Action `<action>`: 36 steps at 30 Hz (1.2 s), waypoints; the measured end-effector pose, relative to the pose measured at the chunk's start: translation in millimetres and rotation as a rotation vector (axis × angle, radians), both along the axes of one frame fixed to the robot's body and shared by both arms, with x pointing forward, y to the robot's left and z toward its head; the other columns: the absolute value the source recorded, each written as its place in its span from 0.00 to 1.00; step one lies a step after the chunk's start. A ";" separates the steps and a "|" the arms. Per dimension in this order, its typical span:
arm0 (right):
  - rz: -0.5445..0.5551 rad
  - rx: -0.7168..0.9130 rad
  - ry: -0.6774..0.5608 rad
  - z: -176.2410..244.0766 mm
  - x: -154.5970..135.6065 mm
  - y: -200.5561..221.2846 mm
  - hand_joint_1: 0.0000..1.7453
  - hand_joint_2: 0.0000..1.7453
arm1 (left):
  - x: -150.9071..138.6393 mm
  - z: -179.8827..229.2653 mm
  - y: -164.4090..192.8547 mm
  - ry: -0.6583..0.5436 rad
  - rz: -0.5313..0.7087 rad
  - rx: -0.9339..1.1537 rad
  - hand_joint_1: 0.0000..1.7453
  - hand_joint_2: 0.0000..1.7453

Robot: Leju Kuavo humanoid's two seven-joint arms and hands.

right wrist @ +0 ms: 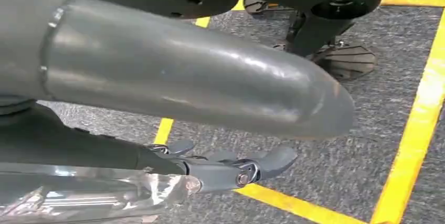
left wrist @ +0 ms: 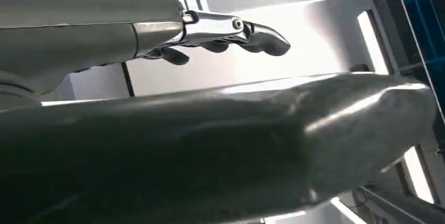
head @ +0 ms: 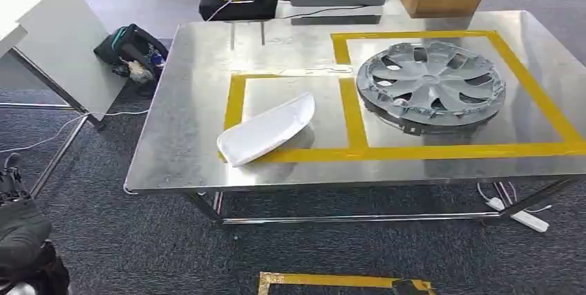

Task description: Take the parts from the cabinet and place them on the table.

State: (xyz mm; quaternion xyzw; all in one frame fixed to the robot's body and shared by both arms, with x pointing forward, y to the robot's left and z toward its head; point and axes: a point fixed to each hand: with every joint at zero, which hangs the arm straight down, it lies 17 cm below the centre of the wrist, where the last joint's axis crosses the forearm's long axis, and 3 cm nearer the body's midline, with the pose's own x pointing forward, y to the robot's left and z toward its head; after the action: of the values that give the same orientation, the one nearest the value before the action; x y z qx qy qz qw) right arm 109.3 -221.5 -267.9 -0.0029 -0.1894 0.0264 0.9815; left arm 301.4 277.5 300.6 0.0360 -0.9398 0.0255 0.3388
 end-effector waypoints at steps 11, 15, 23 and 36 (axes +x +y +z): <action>0.007 -0.010 0.019 -2.1 -6.1 -5.1 0.00 0.00 | -4.2 0.0 0.3 0.002 0.000 -0.009 0.00 0.00; 0.008 -0.014 0.017 -2.1 -5.2 -7.1 0.00 0.00 | -4.8 -1.0 1.5 0.006 0.005 -0.013 0.00 0.00; 0.012 -0.020 0.012 -1.7 -1.0 -10.4 0.00 0.00 | -8.4 0.0 3.9 0.005 0.014 -0.018 0.00 0.00; 0.017 -0.024 0.002 -1.4 -0.1 -12.8 0.00 0.00 | -10.6 -0.6 8.2 0.009 0.037 -0.014 0.00 0.00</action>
State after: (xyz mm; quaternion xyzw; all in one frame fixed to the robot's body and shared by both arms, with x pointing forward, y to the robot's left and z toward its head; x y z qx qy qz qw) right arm 109.3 -234.3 -269.3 -0.0132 -0.1882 0.0370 0.9814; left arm 290.9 285.7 300.0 0.0514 -0.9373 0.0381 0.3425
